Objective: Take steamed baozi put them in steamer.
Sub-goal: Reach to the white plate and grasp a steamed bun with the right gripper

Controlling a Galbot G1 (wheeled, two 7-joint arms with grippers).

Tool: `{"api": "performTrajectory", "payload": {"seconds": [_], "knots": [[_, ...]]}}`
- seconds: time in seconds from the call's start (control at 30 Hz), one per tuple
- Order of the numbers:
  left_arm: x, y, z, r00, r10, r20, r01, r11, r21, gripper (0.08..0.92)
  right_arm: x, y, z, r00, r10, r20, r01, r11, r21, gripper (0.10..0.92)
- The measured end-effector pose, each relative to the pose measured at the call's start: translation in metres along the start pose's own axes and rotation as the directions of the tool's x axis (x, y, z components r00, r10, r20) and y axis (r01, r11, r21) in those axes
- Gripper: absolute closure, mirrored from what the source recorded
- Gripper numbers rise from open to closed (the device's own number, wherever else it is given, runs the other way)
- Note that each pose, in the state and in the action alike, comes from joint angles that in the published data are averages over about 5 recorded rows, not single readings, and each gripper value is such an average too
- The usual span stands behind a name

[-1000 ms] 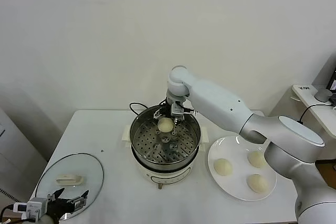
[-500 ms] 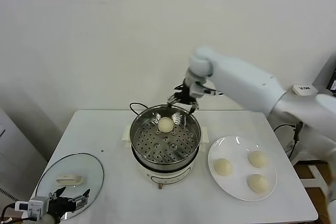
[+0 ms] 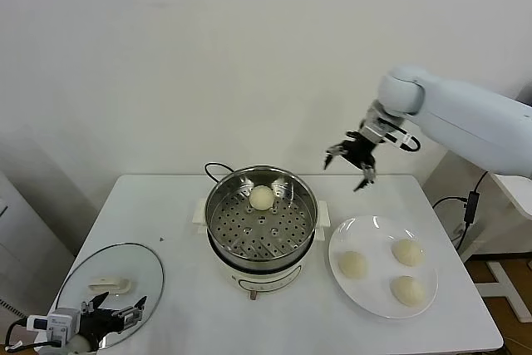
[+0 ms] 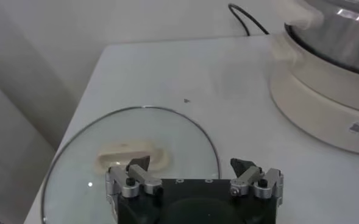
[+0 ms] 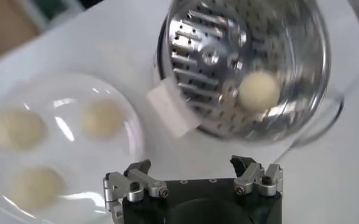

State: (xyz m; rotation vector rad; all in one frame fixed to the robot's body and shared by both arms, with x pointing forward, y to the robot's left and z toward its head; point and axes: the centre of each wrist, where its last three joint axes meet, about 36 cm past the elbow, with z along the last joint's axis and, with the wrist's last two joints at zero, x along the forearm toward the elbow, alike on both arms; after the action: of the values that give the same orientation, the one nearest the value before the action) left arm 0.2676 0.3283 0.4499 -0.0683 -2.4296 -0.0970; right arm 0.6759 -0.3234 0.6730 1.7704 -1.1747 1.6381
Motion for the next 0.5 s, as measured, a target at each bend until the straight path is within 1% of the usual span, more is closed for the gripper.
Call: {"api": "performTrajectory", "payload": {"seconds": [0.2, 0.5], "knots": [[0.001, -0.001, -0.001, 1.0000, 0.001, 0.001, -0.001, 1.000, 0.000, 0.177, -0.026, 0.032, 0.016, 1.000, -0.010, 0.028, 0.016, 0.980, -0.199, 0.200], [0.002, -0.003, -0.002, 1.0000, 0.001, 0.002, -0.001, 1.000, 0.000, 0.177, -0.078, 0.063, 0.027, 0.998, -0.035, 0.059, 0.053, 0.937, -0.346, 0.200]]}}
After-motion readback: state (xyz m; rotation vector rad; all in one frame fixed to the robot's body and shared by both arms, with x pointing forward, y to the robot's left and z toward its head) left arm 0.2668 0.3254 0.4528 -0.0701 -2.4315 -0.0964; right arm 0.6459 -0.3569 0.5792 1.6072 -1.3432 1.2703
